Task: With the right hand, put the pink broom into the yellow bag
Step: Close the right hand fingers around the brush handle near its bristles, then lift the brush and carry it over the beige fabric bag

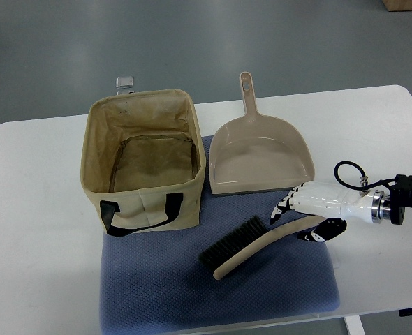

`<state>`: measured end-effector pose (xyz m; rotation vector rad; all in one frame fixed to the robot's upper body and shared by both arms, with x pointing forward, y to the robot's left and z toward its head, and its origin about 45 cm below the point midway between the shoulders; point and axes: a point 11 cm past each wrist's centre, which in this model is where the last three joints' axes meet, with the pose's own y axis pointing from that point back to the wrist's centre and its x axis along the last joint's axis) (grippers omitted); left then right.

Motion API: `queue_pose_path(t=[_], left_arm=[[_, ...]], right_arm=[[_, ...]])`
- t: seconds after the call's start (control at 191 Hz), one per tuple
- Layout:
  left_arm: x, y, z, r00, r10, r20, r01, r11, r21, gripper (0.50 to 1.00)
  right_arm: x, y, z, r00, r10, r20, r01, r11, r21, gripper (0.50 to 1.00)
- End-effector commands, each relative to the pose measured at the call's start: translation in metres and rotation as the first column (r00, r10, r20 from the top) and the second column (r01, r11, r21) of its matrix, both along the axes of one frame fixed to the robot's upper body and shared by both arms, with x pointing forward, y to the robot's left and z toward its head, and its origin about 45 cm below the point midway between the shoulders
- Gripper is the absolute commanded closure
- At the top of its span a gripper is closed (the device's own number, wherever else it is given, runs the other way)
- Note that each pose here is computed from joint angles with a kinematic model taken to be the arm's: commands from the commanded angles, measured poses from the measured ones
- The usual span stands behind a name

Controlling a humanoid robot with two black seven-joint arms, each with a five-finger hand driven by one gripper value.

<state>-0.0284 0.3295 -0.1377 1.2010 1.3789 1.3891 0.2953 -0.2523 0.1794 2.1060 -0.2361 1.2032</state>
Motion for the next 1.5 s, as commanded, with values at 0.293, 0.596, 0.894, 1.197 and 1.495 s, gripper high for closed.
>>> queue_pose_path(t=[0.293, 0.596, 0.894, 1.197, 1.495], left_arm=[[0.0, 0.0, 0.0, 1.0, 0.0, 0.0, 0.0, 1.0, 0.0, 0.5], [0.0, 0.0, 0.0, 1.0, 0.0, 0.0, 0.0, 1.0, 0.0, 0.5], [0.0, 0.0, 0.0, 1.0, 0.0, 0.0, 0.0, 1.0, 0.0, 0.5], [0.0, 0.0, 0.0, 1.0, 0.0, 0.0, 0.0, 1.0, 0.0, 0.5], [0.0, 0.0, 0.0, 1.0, 0.0, 0.0, 0.0, 1.0, 0.0, 0.5]], right_arm=[[-0.001, -0.002, -0.006, 1.0, -0.009, -0.003, 0.009, 1.0, -0.024, 0.801], [-0.002, 0.001, -0.013, 1.0, 0.001, 0.019, -0.001, 0.999, -0.039, 0.846], [-0.001, -0.002, -0.019, 1.0, -0.007, 0.028, 0.009, 0.998, -0.062, 0.926], [0.005, -0.007, -0.016, 0.998, -0.02, 0.059, 0.023, 0.998, -0.06, 1.0], [0.027, -0.019, 0.014, 0.982, -0.047, 0.185, 0.055, 0.998, -0.036, 1.0]])
